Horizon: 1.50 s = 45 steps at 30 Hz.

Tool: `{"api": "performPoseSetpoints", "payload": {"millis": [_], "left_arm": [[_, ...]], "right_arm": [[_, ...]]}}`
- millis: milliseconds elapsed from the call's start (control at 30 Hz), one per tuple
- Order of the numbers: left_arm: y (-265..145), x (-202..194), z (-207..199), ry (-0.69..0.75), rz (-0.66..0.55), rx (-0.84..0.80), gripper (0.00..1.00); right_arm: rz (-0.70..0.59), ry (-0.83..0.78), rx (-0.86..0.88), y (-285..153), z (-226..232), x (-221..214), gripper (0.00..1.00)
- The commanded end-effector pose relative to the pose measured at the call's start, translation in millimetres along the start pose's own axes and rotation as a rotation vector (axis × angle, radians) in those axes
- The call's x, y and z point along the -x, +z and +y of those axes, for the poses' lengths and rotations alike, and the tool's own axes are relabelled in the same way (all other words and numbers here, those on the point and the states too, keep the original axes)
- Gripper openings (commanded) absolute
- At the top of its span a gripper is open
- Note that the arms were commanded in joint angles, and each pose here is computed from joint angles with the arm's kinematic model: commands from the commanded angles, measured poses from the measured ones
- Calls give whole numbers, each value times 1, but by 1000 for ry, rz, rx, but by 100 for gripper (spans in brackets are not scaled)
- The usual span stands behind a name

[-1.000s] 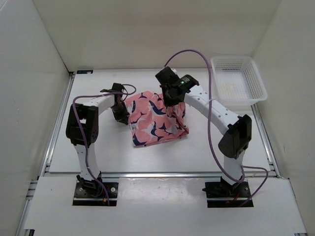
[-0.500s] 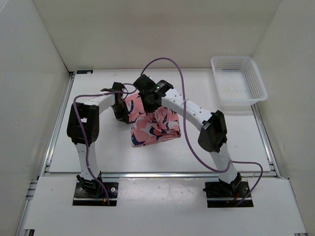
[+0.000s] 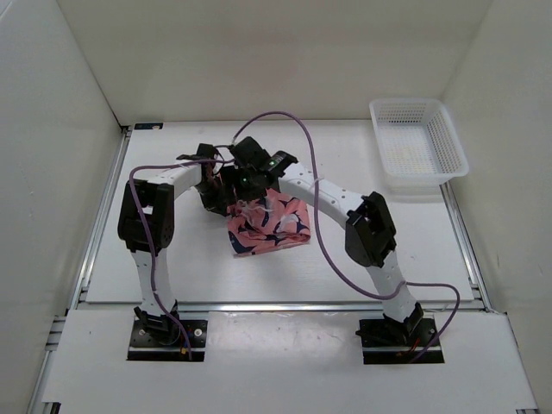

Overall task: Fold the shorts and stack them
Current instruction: Fold the shorts

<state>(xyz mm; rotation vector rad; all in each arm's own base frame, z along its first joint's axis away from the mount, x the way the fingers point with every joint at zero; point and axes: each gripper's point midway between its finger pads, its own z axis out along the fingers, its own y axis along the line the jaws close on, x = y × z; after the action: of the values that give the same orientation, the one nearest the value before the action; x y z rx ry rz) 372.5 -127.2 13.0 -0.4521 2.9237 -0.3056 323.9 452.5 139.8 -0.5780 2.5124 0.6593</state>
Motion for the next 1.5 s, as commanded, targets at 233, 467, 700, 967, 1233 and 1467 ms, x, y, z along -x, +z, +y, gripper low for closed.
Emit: {"api": "performPoseSetpoints", "payload": {"millis": [233,467,700,967,1233,1467], "left_arm": [[-25,19,13,-20,-77,0,10],[-120,45,6,-5,-281,-1,10],[-178,30,-7,17,-358,-49,10],[-207,7,1,8,-367,-56,10],[-217,-8,8,9,-375,-61,10],[-237,-11,9,10,-422,-76,10]], "right_arm": [[-260,-24,42,-133,-5,22,13],[-159,102,-71,-112,-62,4,0],[-51,75,-40,-46,-60,7,0],[35,109,-6,60,-64,7,0],[59,103,18,75,-57,5,0],[-143,35,23,-47,-32,58,36]]}}
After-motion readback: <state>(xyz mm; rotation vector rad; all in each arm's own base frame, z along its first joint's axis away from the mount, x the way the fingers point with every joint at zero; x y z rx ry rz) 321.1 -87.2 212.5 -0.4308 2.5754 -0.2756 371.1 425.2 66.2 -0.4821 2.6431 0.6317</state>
